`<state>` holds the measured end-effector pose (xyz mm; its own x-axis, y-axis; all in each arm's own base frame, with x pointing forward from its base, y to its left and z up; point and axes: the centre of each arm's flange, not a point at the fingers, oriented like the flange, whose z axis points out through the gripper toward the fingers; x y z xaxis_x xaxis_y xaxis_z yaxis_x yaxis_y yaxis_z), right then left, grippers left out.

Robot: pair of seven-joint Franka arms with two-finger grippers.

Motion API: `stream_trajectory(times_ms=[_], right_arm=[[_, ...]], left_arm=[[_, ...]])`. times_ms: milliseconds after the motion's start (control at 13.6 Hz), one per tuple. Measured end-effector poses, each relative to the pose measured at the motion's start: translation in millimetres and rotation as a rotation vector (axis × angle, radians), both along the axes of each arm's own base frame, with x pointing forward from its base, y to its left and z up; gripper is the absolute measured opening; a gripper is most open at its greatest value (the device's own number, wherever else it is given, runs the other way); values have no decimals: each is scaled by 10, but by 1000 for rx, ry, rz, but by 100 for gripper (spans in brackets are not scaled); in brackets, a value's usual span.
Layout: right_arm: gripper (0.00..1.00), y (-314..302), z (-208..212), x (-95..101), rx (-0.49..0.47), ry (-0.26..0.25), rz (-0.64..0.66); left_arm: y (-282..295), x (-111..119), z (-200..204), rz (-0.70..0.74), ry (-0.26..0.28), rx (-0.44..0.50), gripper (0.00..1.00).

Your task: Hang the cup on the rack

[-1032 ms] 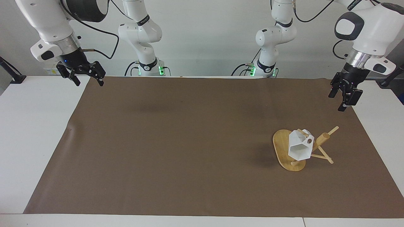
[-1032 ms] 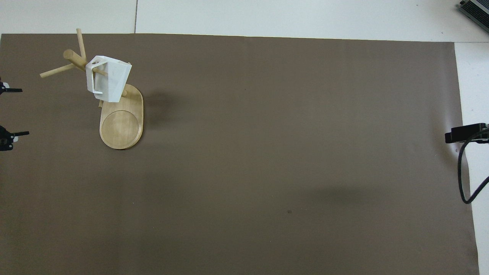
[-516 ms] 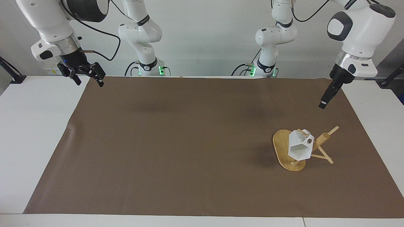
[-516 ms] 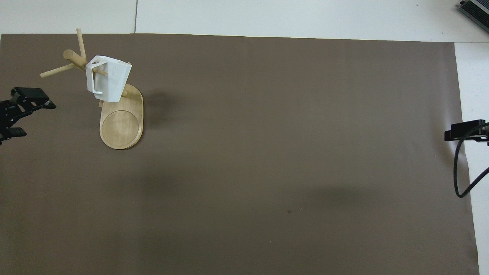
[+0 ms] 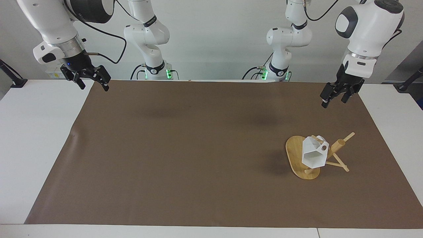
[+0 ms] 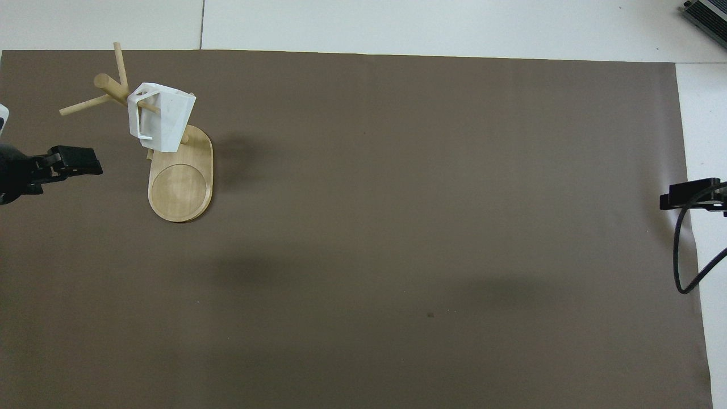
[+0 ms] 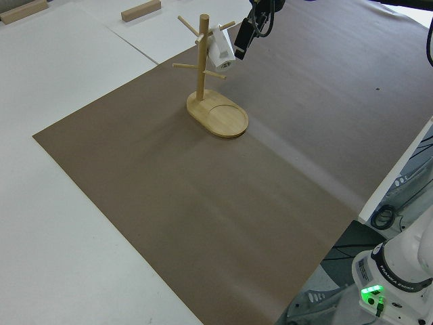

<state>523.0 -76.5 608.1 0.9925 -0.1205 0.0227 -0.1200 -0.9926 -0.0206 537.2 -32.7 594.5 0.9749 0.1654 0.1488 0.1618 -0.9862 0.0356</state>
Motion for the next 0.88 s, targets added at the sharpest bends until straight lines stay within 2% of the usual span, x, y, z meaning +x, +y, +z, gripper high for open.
stream_trajectory(times_ms=[147, 442, 885], right_arm=[[100, 0, 0, 0, 0, 0, 0], [100, 0, 0, 0, 0, 0, 0], [100, 0, -1, 0, 0, 0, 0]], left_arm=[[-46, 22, 225, -70, 34, 12, 100], [-144, -59, 544, -160, 43, 24, 100], [-229, -118, 521, -182, 67, 27, 100]])
